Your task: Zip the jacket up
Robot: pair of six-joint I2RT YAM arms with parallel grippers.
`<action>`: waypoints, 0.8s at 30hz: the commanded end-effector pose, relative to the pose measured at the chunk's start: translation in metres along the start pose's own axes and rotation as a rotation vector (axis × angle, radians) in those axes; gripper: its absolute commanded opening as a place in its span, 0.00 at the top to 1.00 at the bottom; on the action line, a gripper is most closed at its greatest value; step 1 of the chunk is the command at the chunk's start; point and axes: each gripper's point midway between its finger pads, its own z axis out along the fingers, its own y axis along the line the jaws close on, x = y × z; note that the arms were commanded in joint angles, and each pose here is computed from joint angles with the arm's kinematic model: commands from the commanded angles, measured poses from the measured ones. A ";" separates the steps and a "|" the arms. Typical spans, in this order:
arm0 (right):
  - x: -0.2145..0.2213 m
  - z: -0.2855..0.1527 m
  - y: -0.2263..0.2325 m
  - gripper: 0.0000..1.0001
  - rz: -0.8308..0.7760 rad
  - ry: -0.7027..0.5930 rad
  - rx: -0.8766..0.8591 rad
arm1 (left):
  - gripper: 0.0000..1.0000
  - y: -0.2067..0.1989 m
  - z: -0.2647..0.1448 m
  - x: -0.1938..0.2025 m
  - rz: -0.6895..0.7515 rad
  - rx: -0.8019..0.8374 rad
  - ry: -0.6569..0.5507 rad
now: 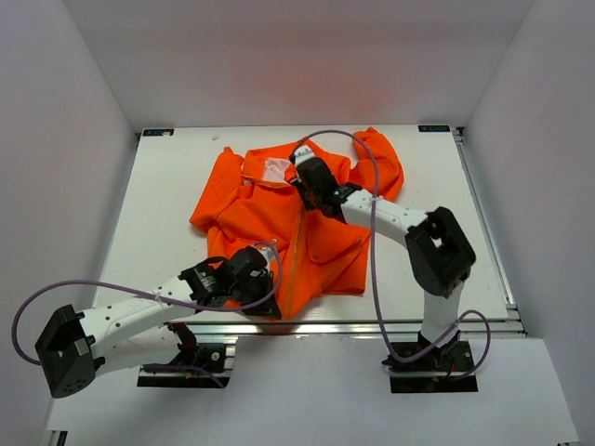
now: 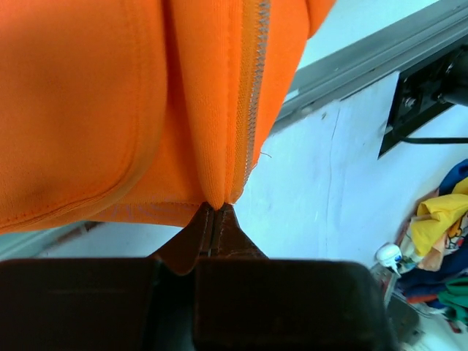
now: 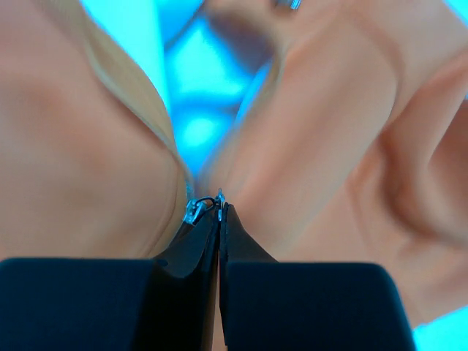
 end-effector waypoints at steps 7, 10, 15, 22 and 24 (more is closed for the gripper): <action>-0.157 0.093 -0.150 1.00 0.150 -0.351 0.303 | 1.00 0.022 -0.011 0.063 -0.156 -0.041 0.238; -0.163 0.133 -0.191 1.00 0.197 -0.398 0.363 | 1.00 0.026 -0.012 0.067 -0.181 -0.060 0.252; -0.212 0.131 -0.223 1.00 0.212 -0.641 0.383 | 1.00 0.025 -0.012 0.069 -0.220 -0.050 0.247; -0.229 0.115 -0.195 0.48 0.098 -0.685 0.190 | 0.91 0.024 -0.012 0.040 -0.182 -0.142 0.163; -0.227 0.094 -0.190 0.11 0.116 -0.673 0.160 | 0.18 0.010 -0.016 0.001 -0.079 -0.164 0.040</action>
